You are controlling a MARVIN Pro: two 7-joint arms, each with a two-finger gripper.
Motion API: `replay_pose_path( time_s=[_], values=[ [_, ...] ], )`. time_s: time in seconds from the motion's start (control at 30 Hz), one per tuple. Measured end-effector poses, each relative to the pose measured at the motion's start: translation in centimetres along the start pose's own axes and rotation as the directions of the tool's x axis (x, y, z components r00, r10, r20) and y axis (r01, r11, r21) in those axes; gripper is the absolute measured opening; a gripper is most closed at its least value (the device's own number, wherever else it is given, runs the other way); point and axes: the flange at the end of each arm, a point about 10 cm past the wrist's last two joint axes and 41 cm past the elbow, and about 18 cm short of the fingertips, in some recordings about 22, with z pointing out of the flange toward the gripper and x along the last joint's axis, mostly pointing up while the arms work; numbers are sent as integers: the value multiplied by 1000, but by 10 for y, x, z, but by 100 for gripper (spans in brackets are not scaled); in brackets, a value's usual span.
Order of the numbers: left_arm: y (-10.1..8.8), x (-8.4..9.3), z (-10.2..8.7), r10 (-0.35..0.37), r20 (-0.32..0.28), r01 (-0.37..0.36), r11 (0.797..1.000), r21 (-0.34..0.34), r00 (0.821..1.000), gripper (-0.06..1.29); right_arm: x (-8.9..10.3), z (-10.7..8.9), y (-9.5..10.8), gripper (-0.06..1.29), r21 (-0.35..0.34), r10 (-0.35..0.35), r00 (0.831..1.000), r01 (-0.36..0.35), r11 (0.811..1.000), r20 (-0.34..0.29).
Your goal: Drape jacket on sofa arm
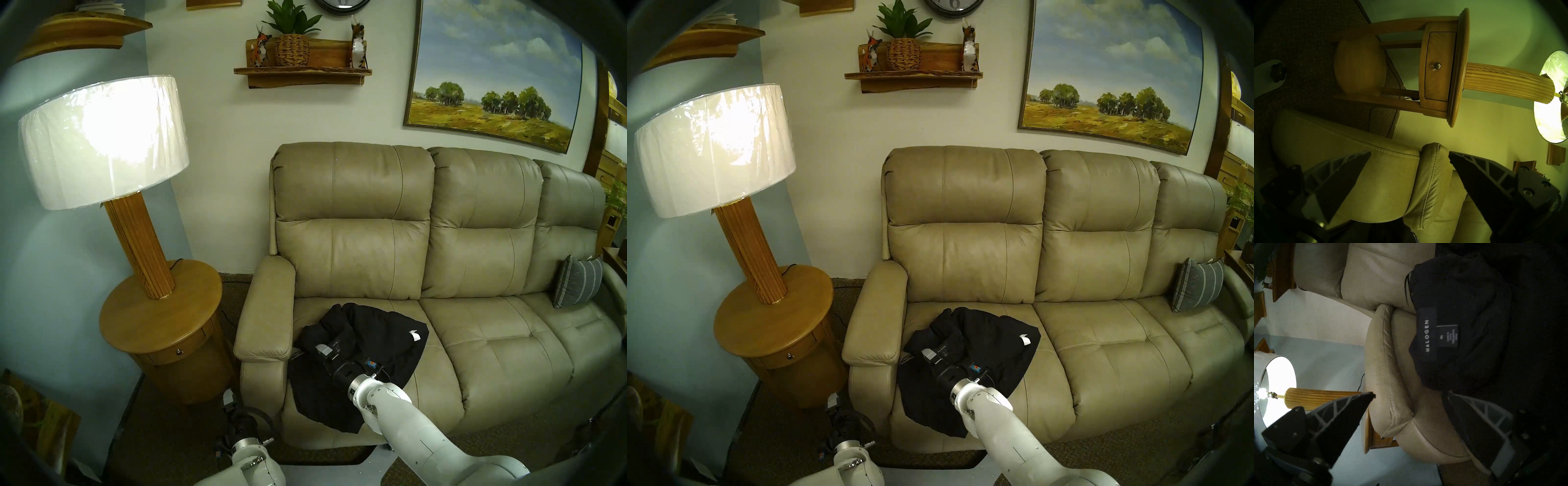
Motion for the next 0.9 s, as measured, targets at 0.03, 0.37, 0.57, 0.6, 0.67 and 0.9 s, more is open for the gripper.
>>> replay_pose_path(
  time_s=[0.03,0.37,0.57,0.6,0.67,0.9],
  values=[
    [0,0,0,0,0,0,1000,0,1000,127,1,2,1,122,-15,-3,1000,3,1000,-5],
    [0,0,0,0,0,0,1000,0,1000,127,8,27,-11,122,-144,-4,998,-4,990,-55],
    [0,0,0,1,0,-1,1000,1,1000,127,17,43,-28,122,-203,-9,996,-10,979,-93],
    [0,0,0,1,0,-1,1000,1,1000,127,18,45,-29,122,-215,-13,995,-8,977,-96],
    [0,0,0,1,0,-1,1000,1,1000,127,18,49,-31,122,-239,-18,995,-6,971,-99],
    [0,0,0,1,0,-1,1000,1,1000,127,9,57,-28,122,-297,-25,997,3,955,-70]
  ],
)
